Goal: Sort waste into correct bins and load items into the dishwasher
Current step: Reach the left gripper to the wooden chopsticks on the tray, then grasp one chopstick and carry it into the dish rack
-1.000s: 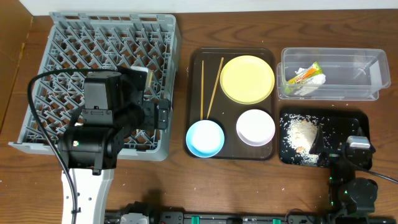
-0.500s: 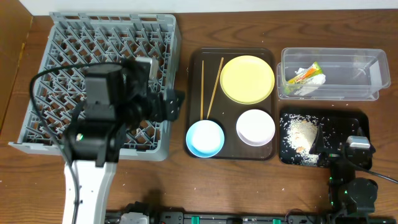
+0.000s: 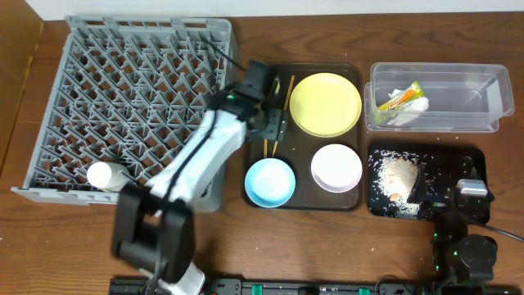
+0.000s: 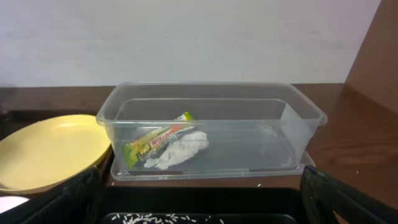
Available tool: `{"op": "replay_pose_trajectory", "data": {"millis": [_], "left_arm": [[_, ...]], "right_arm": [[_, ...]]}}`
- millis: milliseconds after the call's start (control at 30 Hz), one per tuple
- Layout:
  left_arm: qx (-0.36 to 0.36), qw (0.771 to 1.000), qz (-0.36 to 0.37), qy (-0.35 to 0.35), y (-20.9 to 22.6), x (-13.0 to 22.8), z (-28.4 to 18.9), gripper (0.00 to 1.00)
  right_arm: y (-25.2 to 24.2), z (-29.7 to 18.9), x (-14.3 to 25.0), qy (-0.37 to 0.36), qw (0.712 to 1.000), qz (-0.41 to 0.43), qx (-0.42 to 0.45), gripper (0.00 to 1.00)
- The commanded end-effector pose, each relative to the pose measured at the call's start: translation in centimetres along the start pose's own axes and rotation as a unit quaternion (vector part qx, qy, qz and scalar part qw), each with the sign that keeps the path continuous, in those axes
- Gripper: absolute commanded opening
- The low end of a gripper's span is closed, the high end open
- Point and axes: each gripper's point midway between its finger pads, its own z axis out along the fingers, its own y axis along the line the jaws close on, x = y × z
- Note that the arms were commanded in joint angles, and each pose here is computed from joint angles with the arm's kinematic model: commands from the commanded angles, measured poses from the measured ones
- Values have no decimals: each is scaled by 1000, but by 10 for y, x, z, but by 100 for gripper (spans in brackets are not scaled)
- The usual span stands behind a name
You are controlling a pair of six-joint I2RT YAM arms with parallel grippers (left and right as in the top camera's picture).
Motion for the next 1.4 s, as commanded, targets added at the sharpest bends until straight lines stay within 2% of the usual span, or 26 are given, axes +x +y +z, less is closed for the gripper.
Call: {"op": "replay_pose_trajectory", "data": {"millis": [0,133,333,500,600,700,933,1000,1133,1367], "left_arm": [[-49,998,-6,-27,15,-21,24,77],[-52,997,-4,-49,14,-35,55,66],[-67,996,-15,-58,23,-40,84,58],[-68,996,-39,-44,29,-33,97,47],[-65,996,-52,-31,28,-26,105,44],[-39,998,-51,-18,19,-21,113,37],[-33,998,-48,13,17,-5,116,15],[-34,998,-47,18,17,-4,113,8],[-31,998,-50,2,18,-19,89,8],[-23,995,-48,-79,26,-64,-1,8]], "right_arm": [[-3,0,0,-2,1000,-3,6,99],[-3,0,0,-2,1000,-3,6,99],[-3,0,0,-2,1000,-3,6,99],[-3,0,0,-2,1000,-3,6,99],[-3,0,0,-2,1000,-3,6,99],[-3,0,0,-2,1000,-3,6,99],[-3,0,0,-2,1000,-3,6,99],[-3,0,0,-2,1000,-3,6,99],[-3,0,0,-2,1000,-3,6,99],[-3,0,0,-2,1000,-3,6,99]]}}
